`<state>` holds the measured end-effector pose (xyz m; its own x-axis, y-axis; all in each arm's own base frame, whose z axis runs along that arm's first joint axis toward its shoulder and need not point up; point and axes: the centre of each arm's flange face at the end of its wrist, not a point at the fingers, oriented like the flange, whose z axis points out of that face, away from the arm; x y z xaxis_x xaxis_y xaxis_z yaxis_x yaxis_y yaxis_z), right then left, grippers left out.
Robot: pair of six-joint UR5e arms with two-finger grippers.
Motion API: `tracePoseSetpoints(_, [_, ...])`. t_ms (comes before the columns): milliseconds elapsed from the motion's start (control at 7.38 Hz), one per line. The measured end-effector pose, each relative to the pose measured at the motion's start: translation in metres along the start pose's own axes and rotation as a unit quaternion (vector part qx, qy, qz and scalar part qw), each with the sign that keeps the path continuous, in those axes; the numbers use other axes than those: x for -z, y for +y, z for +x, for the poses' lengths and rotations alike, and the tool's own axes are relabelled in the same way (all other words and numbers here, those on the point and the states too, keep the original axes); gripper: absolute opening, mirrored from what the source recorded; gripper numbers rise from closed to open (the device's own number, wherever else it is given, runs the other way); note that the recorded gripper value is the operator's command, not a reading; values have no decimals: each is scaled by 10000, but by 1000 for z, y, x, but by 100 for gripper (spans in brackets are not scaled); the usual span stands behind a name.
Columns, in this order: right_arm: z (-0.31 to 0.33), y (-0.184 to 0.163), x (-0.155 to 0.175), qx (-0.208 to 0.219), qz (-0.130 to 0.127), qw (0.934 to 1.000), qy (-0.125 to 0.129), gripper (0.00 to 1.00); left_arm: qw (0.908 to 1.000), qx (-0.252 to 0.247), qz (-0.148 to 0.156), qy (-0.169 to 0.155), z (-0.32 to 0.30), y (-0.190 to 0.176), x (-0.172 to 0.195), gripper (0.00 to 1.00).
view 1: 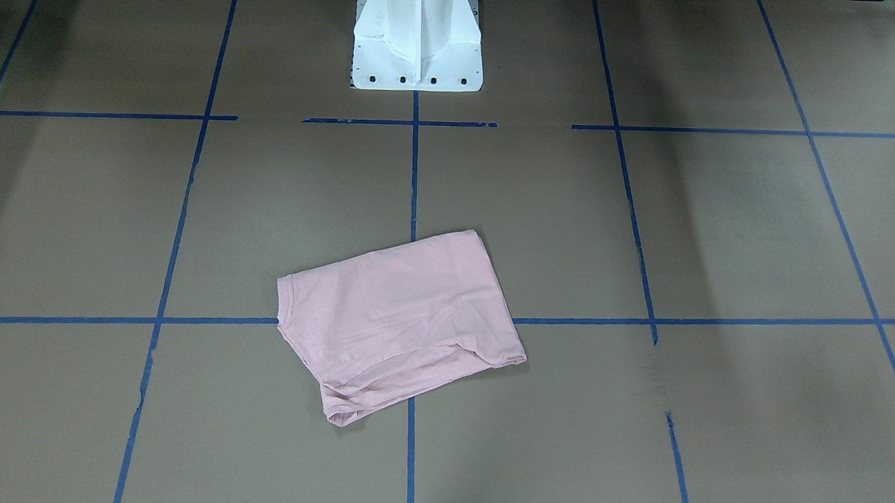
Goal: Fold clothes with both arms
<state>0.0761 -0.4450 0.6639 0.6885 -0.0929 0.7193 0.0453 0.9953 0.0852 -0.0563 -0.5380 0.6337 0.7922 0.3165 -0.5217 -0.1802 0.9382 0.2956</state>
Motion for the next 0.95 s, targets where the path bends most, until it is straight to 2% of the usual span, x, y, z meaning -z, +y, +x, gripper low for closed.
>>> tracePoseSetpoints(271, [0, 0, 0, -139, -7, 9999, -5, 100, 9986, 204, -319, 366, 20, 7, 17, 100])
tracePoseSetpoints(542, [-1, 0, 1, -427, 9, 9991, -8, 100, 9966, 129, -458, 677, 20, 30, 4, 100])
tracePoseSetpoints(949, [-4, -3, -2, -611, -12, 9981, 17, 100, 9960, 91, -510, 731, 17, 37, -3, 100])
